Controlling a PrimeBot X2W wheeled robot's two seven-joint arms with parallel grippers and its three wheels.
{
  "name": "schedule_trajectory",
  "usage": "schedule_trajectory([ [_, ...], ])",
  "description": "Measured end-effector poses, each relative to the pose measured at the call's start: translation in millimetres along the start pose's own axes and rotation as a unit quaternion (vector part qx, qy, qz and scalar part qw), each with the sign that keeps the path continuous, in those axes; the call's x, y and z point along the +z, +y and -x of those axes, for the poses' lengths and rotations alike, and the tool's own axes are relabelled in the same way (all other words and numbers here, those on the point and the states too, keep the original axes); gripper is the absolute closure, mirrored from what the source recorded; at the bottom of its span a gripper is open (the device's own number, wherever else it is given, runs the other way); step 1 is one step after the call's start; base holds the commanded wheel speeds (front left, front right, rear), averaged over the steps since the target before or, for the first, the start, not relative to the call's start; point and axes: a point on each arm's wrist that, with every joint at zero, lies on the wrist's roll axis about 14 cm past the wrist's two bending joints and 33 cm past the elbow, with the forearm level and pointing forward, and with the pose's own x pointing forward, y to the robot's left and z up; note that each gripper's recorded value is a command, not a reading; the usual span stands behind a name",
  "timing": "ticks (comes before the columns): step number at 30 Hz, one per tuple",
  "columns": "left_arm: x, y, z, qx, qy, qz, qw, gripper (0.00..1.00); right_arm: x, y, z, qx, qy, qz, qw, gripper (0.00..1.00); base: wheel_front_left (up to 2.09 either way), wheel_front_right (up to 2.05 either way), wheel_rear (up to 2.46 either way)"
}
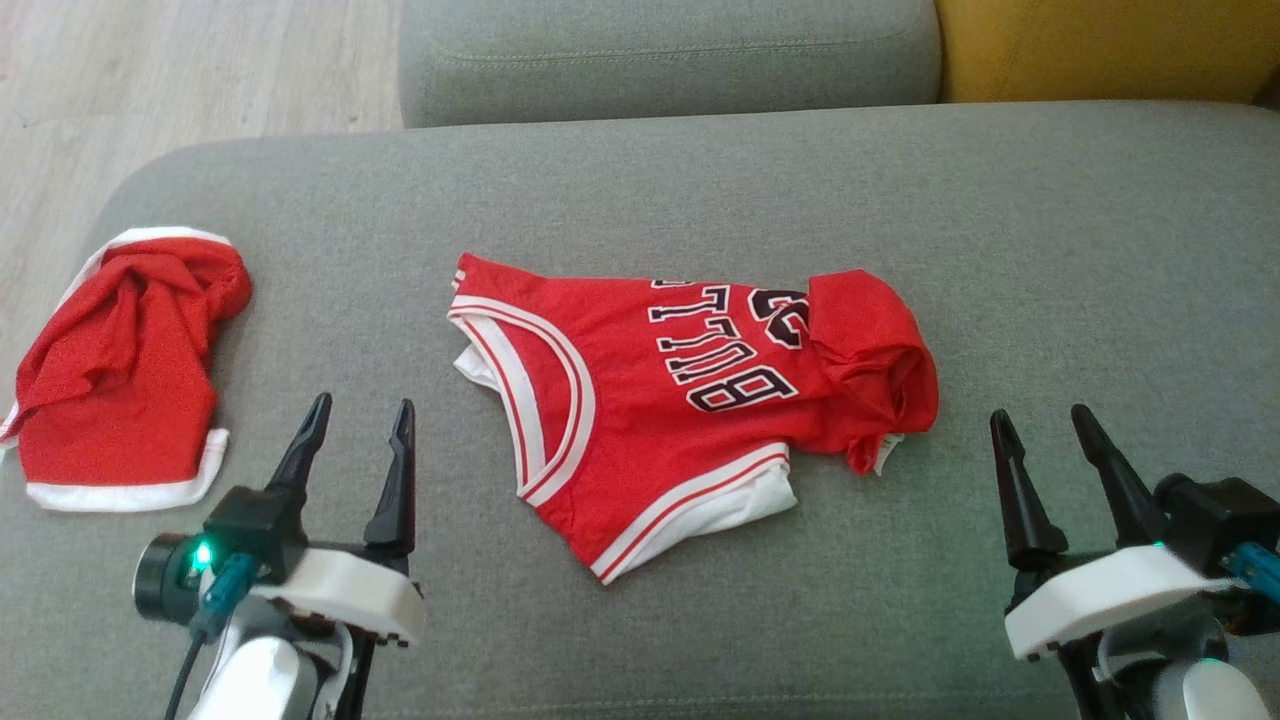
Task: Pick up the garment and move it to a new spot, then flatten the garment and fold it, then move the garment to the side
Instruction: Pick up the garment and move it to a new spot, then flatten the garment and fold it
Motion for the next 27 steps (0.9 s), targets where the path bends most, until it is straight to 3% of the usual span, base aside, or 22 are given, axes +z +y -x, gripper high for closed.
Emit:
schedule_trajectory([
  [11,-4,0,-1,-0.001,0.006,0.001,1.0,0.0,-7,2,-2,0.003,0.015,0.001,1.0,0.0,0.0,0.0,0.0],
  [17,-9,-2,-6,-0.003,0.012,0.003,1.0,0.0,-34,19,-9,0.029,0.074,0.016,0.997,0.0,0.0,0.0,0.0],
  [27,-10,-1,-30,-0.004,0.008,0.001,1.0,0.0,-59,49,-61,0.088,0.136,0.063,0.985,0.0,0.0,0.0,0.0],
])
